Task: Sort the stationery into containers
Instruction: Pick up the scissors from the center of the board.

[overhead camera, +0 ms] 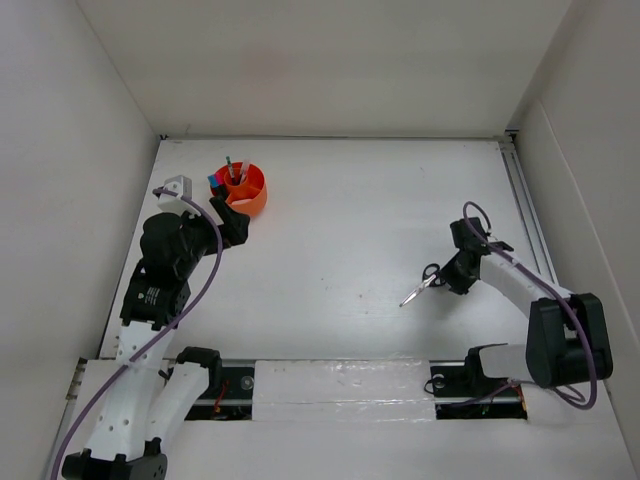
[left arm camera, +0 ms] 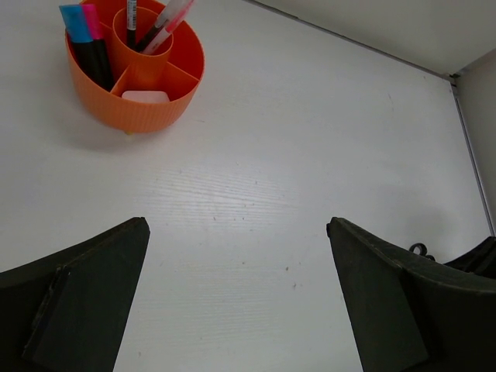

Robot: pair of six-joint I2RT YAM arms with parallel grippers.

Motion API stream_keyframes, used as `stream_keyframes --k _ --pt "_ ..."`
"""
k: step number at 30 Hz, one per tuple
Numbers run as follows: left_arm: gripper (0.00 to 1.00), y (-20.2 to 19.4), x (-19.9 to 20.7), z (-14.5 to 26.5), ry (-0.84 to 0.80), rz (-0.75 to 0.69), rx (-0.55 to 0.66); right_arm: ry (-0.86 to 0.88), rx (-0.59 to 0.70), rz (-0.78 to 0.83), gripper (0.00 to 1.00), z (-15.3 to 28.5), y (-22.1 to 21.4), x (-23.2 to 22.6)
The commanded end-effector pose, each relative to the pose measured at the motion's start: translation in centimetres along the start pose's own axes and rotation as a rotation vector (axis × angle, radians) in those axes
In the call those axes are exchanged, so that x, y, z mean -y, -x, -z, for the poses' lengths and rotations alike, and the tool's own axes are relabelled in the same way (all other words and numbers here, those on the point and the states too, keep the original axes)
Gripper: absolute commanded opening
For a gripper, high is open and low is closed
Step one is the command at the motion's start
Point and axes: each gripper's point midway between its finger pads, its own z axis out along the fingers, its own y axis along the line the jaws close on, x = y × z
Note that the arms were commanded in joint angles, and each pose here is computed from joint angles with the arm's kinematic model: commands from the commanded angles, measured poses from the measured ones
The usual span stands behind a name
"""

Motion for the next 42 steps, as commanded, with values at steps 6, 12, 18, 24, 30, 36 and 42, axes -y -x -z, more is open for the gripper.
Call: stream_keyframes --k 6,12,18,24,30,36,42 --pt "1.0 1.6 0.8 0.5 -0.026 -0.022 0.053 0.003 0.0 0.02 0.37 -0.9 0.9 -1.4" --pt "1.0 1.6 0.8 0.5 -0.025 -0.031 0.054 -0.027 -0.008 0.049 0.26 -1.3 1.5 -1.5" --pt "1.0 2.0 0.8 0.9 -0.021 -0.032 0.066 -0.051 -0.021 0.049 0.0 -1.6 2.0 -1.3" --pt "1.0 1.2 2.1 0.5 -0.096 -0.043 0.017 0.066 0.033 0.129 0.0 0.4 3.2 -4.0" --pt "1.0 0.1 5.6 -0.3 -0.306 -0.071 -0.064 0.358 0.238 0.259 0.0 8.5 5.4 -10.5" --pt "1.0 -0.4 9.5 -0.6 -0.529 -0.056 -0.187 0.748 0.271 0.645 0.0 18.2 0.0 -18.1" --pt "1.0 -1.1 12.7 1.2 -0.784 -0.098 -0.265 1.02 0.269 0.835 0.0 25.8 -5.3 -21.6"
